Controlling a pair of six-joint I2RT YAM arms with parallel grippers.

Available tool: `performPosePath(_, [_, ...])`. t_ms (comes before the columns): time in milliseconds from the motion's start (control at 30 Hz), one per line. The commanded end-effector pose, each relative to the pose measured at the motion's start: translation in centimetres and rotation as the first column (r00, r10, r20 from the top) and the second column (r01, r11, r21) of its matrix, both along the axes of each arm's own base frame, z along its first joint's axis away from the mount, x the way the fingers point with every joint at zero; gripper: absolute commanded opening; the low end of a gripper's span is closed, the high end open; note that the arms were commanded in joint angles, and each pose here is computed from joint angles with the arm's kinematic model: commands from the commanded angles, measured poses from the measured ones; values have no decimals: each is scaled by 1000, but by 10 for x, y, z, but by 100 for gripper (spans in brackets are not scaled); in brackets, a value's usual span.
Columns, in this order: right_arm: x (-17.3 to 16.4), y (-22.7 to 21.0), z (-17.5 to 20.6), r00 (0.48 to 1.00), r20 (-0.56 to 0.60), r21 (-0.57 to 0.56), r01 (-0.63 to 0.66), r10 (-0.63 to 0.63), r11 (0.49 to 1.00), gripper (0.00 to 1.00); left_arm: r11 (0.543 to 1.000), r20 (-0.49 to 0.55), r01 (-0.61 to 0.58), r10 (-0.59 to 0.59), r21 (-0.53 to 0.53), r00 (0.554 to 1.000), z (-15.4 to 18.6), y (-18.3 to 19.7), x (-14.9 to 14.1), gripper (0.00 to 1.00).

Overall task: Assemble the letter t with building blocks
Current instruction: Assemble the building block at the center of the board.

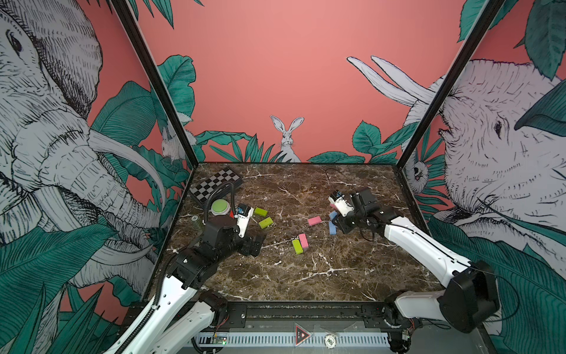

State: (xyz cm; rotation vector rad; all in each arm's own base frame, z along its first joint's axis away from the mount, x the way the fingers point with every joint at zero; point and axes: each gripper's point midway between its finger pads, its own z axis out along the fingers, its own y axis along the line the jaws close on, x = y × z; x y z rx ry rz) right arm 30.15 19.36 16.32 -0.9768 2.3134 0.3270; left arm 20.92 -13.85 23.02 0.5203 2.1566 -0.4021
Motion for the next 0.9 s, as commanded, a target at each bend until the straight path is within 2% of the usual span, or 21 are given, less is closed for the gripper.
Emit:
performPosePath(0, [-11,18,5,972,22,-65,-231,233,971,10,1000,6,6,-6,5,1000,2,1,-3,99])
performPosePath(100, [-16,26,2,944,0,-101,-327,329,939,9,1000,13,2,-2,2,1000,3,2,-3,99])
performPosePath(200, [-28,37,-5,888,-37,-158,-458,459,875,8,1000,21,-3,3,-1,1000,4,4,-4,99])
performPosePath(400, [-38,46,-18,791,-102,-202,-610,603,766,6,1000,24,-1,1,-6,1000,3,3,-3,99])
performPosePath(500, [-38,45,-30,755,-119,-219,-653,645,725,5,1000,11,3,-3,5,1000,0,2,-2,99])
performPosePath(600, [-38,43,-56,723,-205,-232,-691,660,685,5,1000,-13,1,-1,20,1000,-5,1,-1,99])
performPosePath(867, [-16,44,-80,687,-244,-289,-726,685,624,4,999,-33,-3,5,40,999,-10,1,1,99])
